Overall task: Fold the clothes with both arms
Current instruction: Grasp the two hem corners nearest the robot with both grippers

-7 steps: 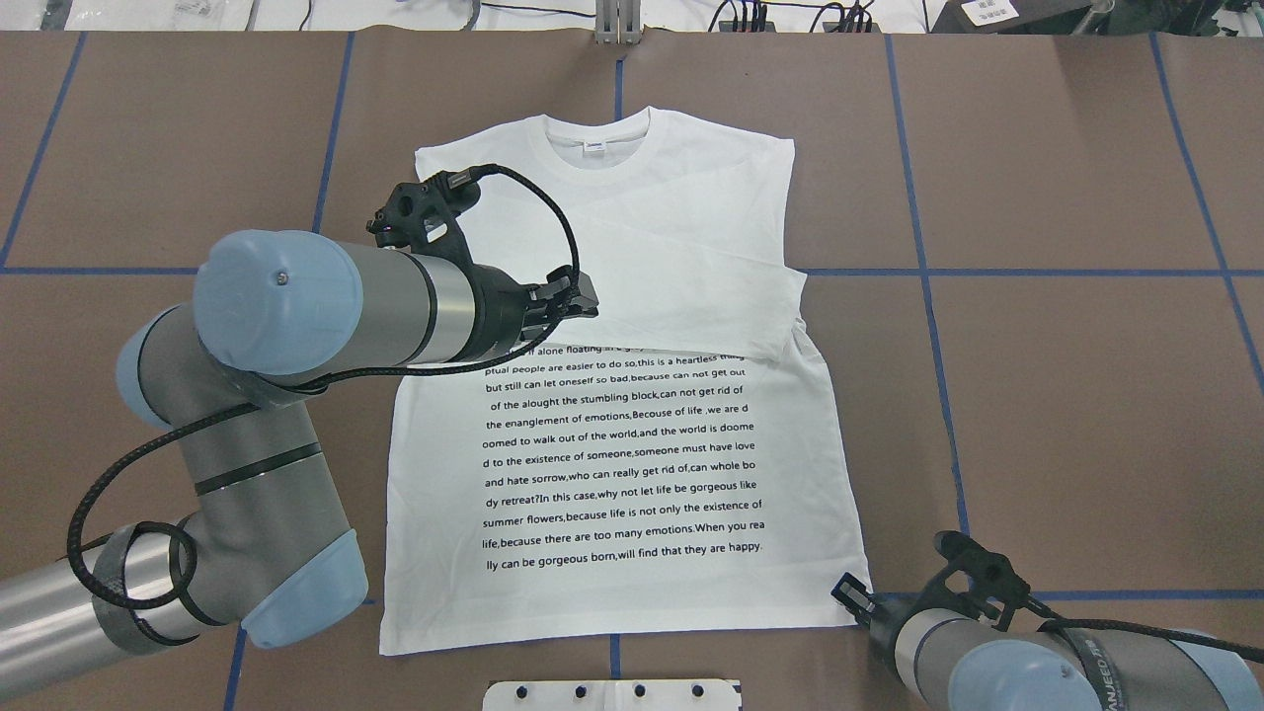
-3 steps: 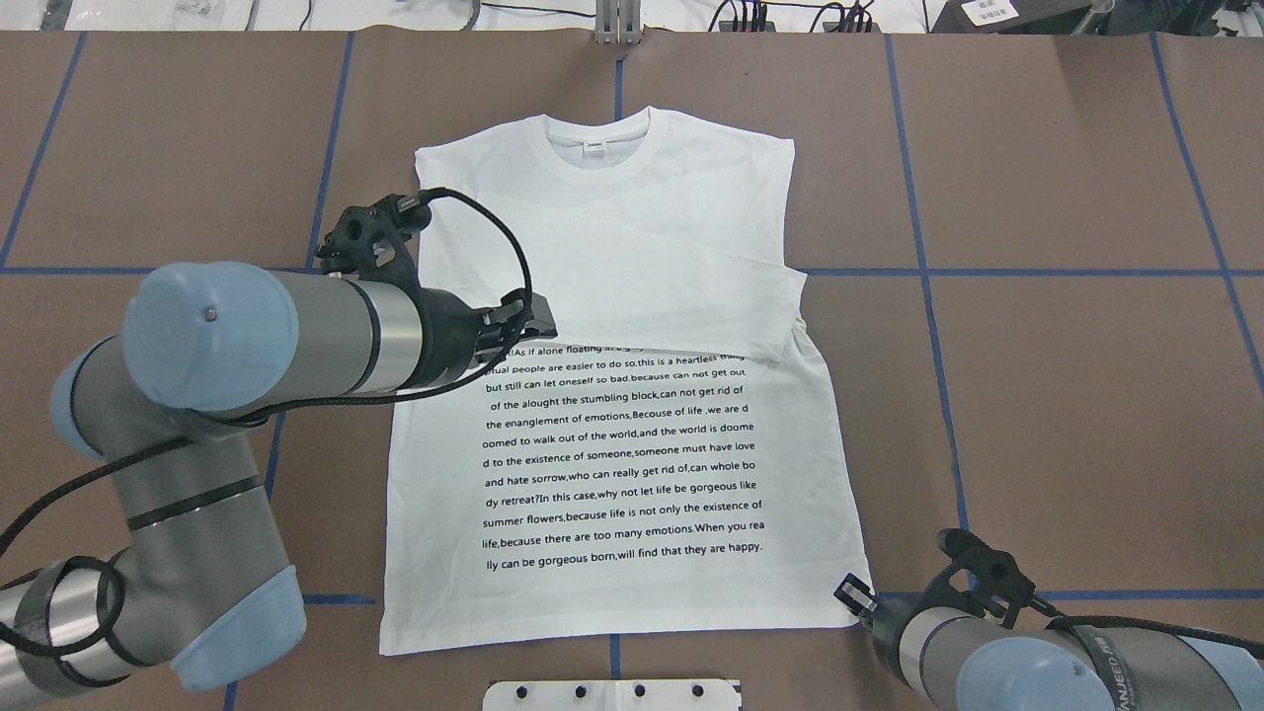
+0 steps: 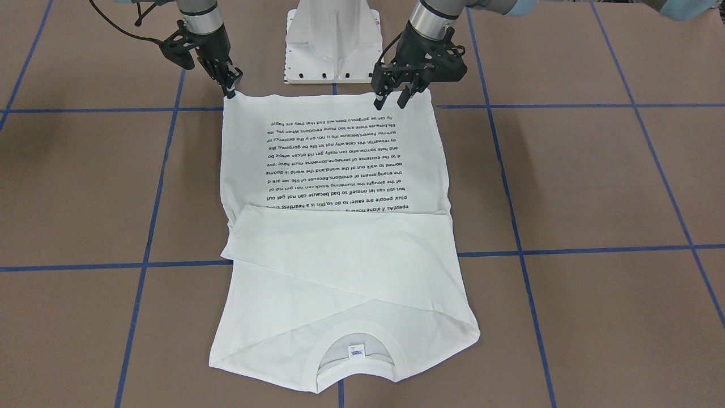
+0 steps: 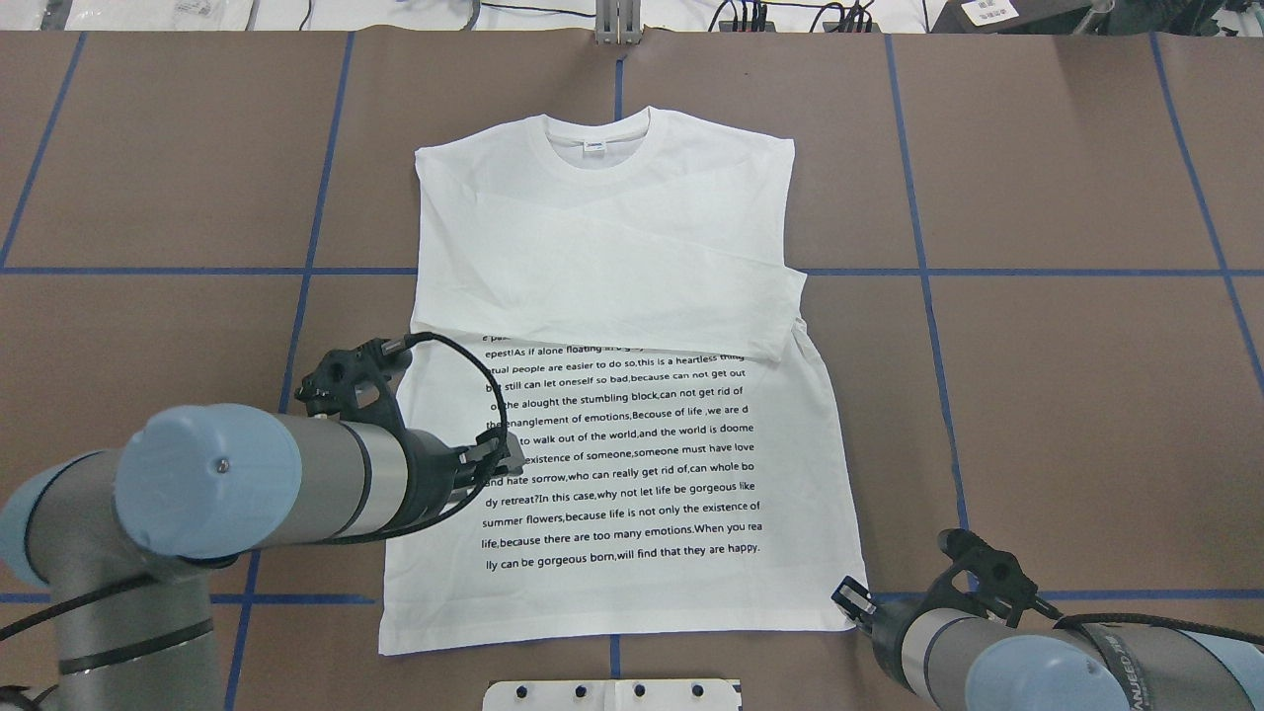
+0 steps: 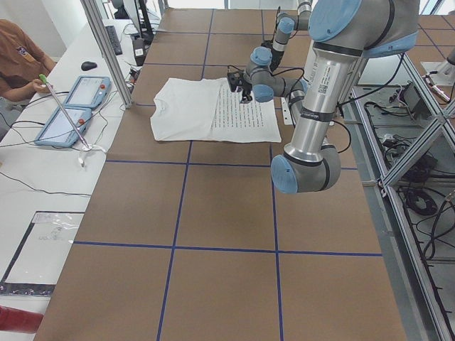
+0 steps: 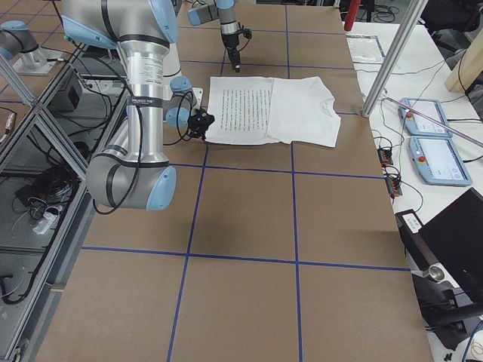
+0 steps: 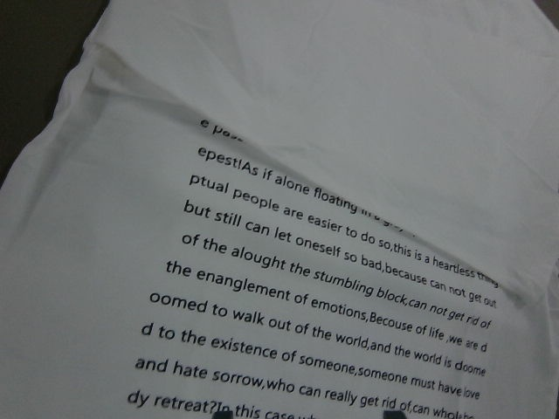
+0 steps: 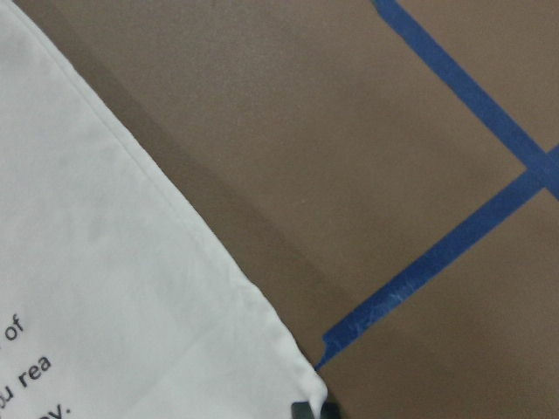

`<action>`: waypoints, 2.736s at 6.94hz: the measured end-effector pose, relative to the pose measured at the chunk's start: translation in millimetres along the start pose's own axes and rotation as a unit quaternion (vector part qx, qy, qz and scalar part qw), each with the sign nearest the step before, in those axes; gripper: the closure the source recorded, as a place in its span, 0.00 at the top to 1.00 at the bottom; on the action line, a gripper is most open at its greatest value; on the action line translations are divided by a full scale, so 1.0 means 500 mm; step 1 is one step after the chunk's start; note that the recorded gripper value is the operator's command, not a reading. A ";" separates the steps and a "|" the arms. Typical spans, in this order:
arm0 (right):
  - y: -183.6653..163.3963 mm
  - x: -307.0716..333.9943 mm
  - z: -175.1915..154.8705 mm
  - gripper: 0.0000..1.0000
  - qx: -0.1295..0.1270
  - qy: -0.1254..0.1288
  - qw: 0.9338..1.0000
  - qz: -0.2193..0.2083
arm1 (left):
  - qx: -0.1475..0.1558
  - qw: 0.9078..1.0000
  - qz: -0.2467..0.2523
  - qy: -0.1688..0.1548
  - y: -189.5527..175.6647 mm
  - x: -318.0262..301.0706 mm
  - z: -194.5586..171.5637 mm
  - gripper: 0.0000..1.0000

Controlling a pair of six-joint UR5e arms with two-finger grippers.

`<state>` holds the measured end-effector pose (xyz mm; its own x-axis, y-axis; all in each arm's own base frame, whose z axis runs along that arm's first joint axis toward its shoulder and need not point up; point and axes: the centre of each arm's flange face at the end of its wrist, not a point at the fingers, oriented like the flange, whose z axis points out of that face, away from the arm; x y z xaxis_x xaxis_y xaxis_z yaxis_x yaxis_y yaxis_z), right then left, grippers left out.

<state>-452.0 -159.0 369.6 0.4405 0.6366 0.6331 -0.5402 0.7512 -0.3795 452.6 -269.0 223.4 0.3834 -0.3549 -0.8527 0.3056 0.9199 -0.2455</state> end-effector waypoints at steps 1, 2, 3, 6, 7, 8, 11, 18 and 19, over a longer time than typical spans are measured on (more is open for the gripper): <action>0.001 0.000 -0.003 0.00 -0.004 0.001 1.000 0.000 | -0.009 1.000 -0.003 -0.023 0.029 -0.053 -0.010 0.65; 0.002 -0.001 -0.007 0.00 -0.006 0.001 1.000 0.000 | -0.013 0.999 -0.003 -0.038 0.037 -0.093 -0.017 0.65; 0.004 -0.005 -0.014 0.00 -0.010 -0.001 1.000 0.000 | -0.017 0.998 -0.005 -0.054 0.041 -0.125 -0.014 0.63; 0.009 -0.013 -0.032 0.00 -0.017 -0.009 1.000 0.001 | -0.022 0.993 -0.016 -0.119 0.069 -0.209 0.078 0.58; 0.009 -0.013 -0.033 0.00 -0.017 -0.009 1.000 0.001 | -0.021 0.991 -0.015 -0.133 0.075 -0.215 0.120 0.57; 0.008 -0.013 -0.033 0.00 -0.017 -0.009 1.000 0.001 | -0.026 0.990 -0.016 -0.141 0.080 -0.216 0.140 0.55; 0.009 -0.014 -0.034 0.00 -0.018 -0.010 1.000 0.001 | -0.053 0.985 -0.025 -0.160 0.103 -0.232 0.152 0.52; 0.007 -0.015 -0.048 0.00 -0.020 -0.013 1.000 0.001 | -0.063 0.982 -0.045 -0.171 0.142 -0.247 0.161 0.00; 0.014 -0.013 -0.048 0.00 -0.022 -0.012 1.000 -0.001 | -0.065 0.983 -0.045 -0.166 0.142 -0.243 0.145 0.00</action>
<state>-441.3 -153.5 346.7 0.4243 0.6306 0.6498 -0.5062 0.7602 -0.4072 490.9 -172.6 342.8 0.6306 -0.4501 -0.6323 0.2452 0.8885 -0.3879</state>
